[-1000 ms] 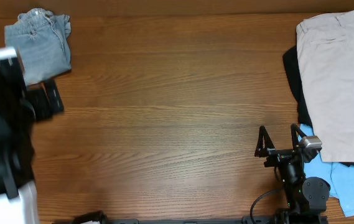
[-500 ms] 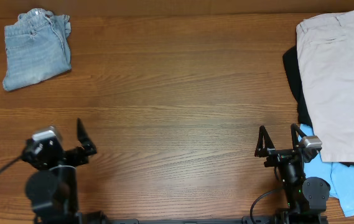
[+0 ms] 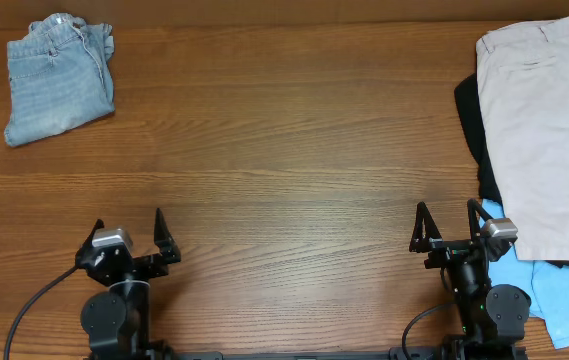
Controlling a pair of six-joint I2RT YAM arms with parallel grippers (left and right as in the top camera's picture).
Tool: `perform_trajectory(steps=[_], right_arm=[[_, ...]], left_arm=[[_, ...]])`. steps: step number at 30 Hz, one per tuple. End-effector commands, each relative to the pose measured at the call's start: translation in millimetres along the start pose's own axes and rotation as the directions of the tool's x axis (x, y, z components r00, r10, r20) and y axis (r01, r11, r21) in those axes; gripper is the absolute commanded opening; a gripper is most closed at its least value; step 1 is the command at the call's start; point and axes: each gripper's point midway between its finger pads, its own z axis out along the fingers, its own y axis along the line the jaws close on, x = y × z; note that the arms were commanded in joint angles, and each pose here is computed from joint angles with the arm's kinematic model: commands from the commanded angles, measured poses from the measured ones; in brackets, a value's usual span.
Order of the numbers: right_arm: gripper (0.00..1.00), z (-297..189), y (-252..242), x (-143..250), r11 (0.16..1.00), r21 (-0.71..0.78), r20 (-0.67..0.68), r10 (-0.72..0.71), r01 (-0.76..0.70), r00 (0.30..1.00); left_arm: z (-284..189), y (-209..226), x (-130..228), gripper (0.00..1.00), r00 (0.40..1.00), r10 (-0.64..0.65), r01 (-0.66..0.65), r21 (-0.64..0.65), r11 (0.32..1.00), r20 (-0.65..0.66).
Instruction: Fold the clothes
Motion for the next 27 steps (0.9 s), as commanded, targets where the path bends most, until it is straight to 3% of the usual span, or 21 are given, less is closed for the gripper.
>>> perform_trajectory(steps=[1,27], right_arm=[[1.0,0.0,-1.2,0.8,1.0,0.005,0.008,0.0,0.0,1.0],[1.0,0.0,-1.2,0.8,1.0,0.005,0.008,0.0,0.0,1.0]], left_arm=[[2.9,-1.2,12.3,1.0,0.999,-0.044,0.044,0.012,0.999,-0.014],[4.6,-0.2,19.9,1.0,0.998,-0.046,0.046,0.009,0.999,-0.031]])
